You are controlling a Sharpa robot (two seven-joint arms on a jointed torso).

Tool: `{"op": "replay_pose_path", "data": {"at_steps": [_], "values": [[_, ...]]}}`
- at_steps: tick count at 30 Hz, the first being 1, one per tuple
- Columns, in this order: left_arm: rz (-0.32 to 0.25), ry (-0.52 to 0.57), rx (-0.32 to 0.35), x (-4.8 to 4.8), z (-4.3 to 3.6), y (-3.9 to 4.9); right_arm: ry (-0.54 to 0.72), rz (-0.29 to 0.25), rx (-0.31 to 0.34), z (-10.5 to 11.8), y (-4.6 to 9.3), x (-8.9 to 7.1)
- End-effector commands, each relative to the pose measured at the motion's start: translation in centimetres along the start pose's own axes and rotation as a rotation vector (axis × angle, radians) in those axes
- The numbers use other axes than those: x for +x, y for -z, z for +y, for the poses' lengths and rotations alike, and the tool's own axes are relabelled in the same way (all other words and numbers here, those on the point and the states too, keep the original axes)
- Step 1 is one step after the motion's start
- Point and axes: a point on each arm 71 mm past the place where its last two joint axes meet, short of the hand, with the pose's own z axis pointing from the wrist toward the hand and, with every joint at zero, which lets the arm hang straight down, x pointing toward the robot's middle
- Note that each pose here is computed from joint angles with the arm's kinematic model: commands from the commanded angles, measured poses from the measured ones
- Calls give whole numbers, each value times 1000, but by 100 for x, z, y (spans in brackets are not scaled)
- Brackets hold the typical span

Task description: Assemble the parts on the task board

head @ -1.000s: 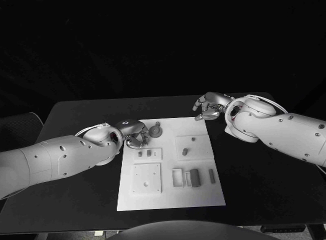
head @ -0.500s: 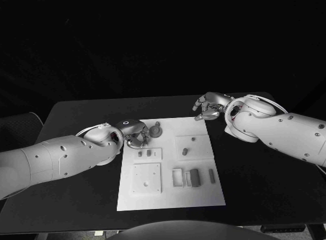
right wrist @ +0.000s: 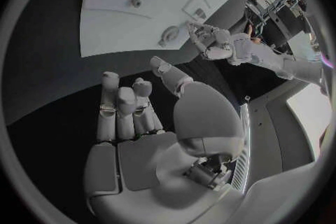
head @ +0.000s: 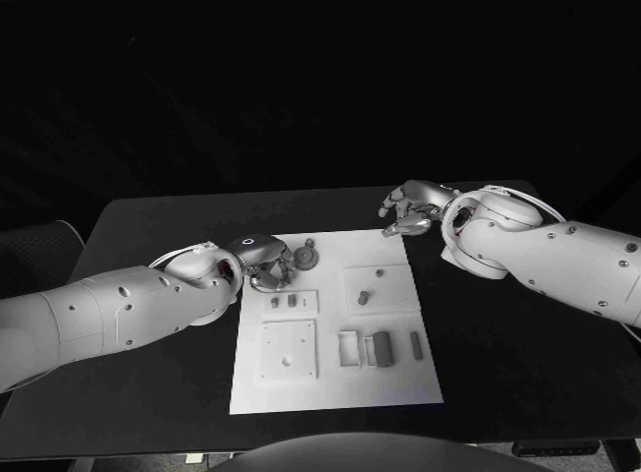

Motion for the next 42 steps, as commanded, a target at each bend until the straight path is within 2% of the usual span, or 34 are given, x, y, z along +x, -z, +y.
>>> {"op": "replay_pose_path", "data": {"at_steps": [1, 14, 24, 32, 42], "values": [[39, 8, 26, 78, -61, -4, 6, 9, -7, 12, -1, 9], [54, 4, 14, 89, -44, -2, 6, 10, -7, 13, -1, 10], [91, -6, -30, 113, 0, -16, 6, 9, -7, 14, 0, 9], [108, -16, -19, 157, -30, -40, 5, 9, -8, 16, -1, 10], [105, -21, -27, 160, 8, -36, 6, 8, -8, 12, 0, 9]]}}
